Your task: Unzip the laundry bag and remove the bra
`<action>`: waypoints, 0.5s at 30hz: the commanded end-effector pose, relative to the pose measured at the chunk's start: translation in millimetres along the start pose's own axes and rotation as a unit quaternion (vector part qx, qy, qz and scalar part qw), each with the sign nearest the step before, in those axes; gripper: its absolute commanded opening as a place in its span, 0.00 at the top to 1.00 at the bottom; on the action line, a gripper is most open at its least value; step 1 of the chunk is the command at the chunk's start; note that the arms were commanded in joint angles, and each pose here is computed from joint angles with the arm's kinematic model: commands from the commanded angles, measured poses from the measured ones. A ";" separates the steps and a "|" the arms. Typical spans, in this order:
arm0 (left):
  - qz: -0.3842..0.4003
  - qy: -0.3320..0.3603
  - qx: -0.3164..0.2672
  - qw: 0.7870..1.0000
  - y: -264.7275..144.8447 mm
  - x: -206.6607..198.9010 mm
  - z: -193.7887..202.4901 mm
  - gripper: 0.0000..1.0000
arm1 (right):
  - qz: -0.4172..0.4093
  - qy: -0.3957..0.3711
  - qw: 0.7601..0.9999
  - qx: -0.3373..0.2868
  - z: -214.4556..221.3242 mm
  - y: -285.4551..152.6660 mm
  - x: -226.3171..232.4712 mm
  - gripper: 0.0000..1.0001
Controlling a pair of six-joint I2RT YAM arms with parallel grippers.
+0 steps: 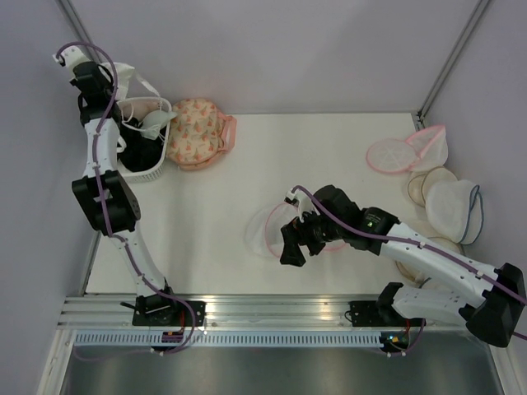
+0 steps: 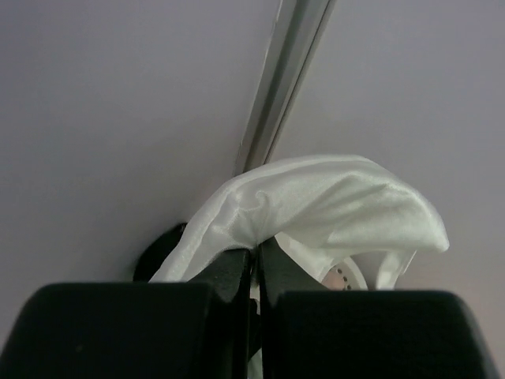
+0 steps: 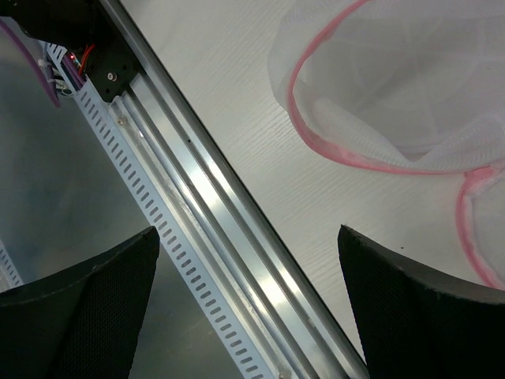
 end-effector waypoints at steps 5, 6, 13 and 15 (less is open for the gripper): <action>0.020 -0.012 0.112 0.993 10.7 4.8 92.3 0.98 | -0.005 0.017 1.000 -0.023 -3.3 2.4 0.9 0.02; 0.020 -0.012 0.128 0.991 8.9 6.1 102.0 0.98 | -0.008 0.019 1.000 -0.022 -3.2 3.4 1.5 0.02; 0.013 -0.036 0.213 0.976 -5.1 13.5 135.4 0.60 | -0.002 0.027 0.999 -0.034 -6.4 5.7 0.5 0.02; 0.007 -0.051 0.197 0.979 -15.0 10.1 117.7 0.14 | 0.008 0.030 0.999 -0.041 -6.4 3.3 -0.1 0.02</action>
Point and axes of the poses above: each gripper's point midway between its finger pads, its own y axis out along the fingers, its own x axis along the line the jaws close on, z = x × y, the point moved 8 cm from there along -y, back along the fingers, and after that the axes turned 10 degrees about -y, right-handed, at the moved point
